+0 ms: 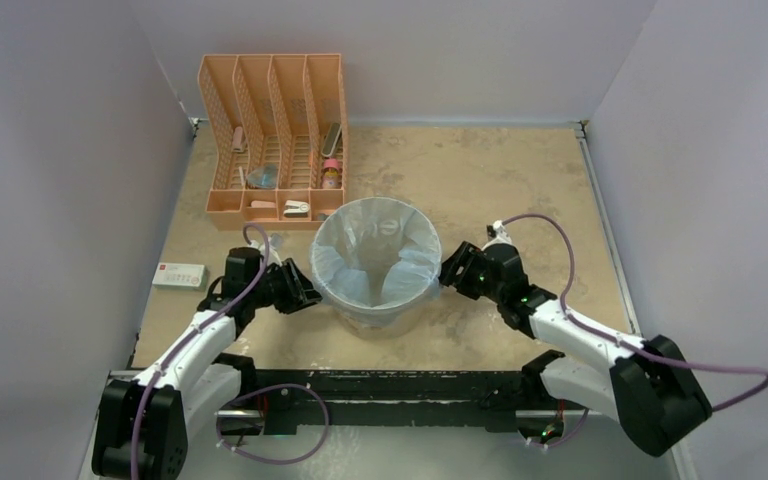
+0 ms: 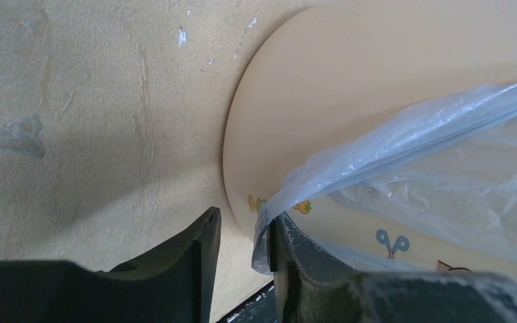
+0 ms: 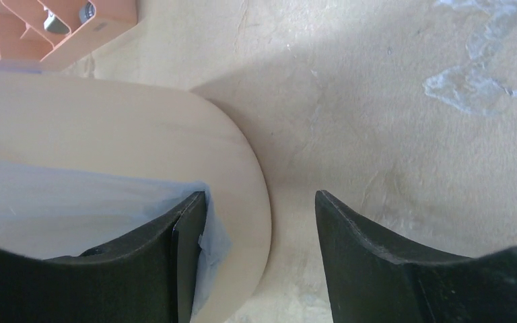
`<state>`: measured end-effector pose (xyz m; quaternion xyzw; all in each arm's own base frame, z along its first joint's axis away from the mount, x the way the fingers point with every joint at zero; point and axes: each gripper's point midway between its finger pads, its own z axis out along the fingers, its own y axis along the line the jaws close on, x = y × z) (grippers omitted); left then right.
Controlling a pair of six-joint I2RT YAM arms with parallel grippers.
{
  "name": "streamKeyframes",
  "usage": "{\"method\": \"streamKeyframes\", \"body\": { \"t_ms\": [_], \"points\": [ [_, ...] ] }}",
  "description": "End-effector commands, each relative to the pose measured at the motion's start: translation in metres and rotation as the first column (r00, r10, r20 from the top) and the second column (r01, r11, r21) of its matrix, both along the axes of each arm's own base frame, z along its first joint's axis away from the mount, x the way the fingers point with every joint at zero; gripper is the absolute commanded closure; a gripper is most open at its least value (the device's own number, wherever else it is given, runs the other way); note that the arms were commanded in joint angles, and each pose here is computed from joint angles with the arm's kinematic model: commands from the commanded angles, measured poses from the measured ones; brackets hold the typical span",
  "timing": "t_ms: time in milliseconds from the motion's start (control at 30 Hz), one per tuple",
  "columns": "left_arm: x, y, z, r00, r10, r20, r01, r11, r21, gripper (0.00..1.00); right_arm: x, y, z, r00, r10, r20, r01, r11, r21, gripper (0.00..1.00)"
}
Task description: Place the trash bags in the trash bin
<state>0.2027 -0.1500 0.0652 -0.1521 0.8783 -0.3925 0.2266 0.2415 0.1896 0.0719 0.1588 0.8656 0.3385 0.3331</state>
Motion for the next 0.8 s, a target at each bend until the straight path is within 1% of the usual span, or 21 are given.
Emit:
{"method": "streamKeyframes", "body": {
  "t_ms": [0,300,500,667,767],
  "points": [
    [0.000,-0.003,0.005,0.999,-0.025,0.047,0.026,1.000,-0.015,0.70,0.033,0.006,0.023,0.994,-0.033,0.104,0.032,0.999,0.003,0.38],
    [-0.004,-0.001,-0.003,0.999,-0.022,0.040,0.022,1.000,0.001,0.69,0.028,0.002,-0.002,0.998,0.003,0.061,0.002,0.997,-0.071,0.37],
    [-0.003,0.002,-0.004,0.999,-0.015,0.049,0.014,1.000,0.014,0.64,0.020,-0.006,0.011,0.996,-0.031,0.084,0.036,0.998,-0.056,0.37],
    [-0.005,0.000,-0.005,0.998,-0.026,0.056,0.026,1.000,0.003,0.73,0.019,-0.016,0.037,0.986,-0.075,0.150,0.081,0.996,-0.039,0.34],
    [-0.006,-0.003,-0.007,0.998,-0.030,0.055,0.031,0.999,-0.020,0.76,0.015,-0.011,0.035,0.986,-0.052,0.158,0.052,0.999,-0.001,0.34]
  ]
}}
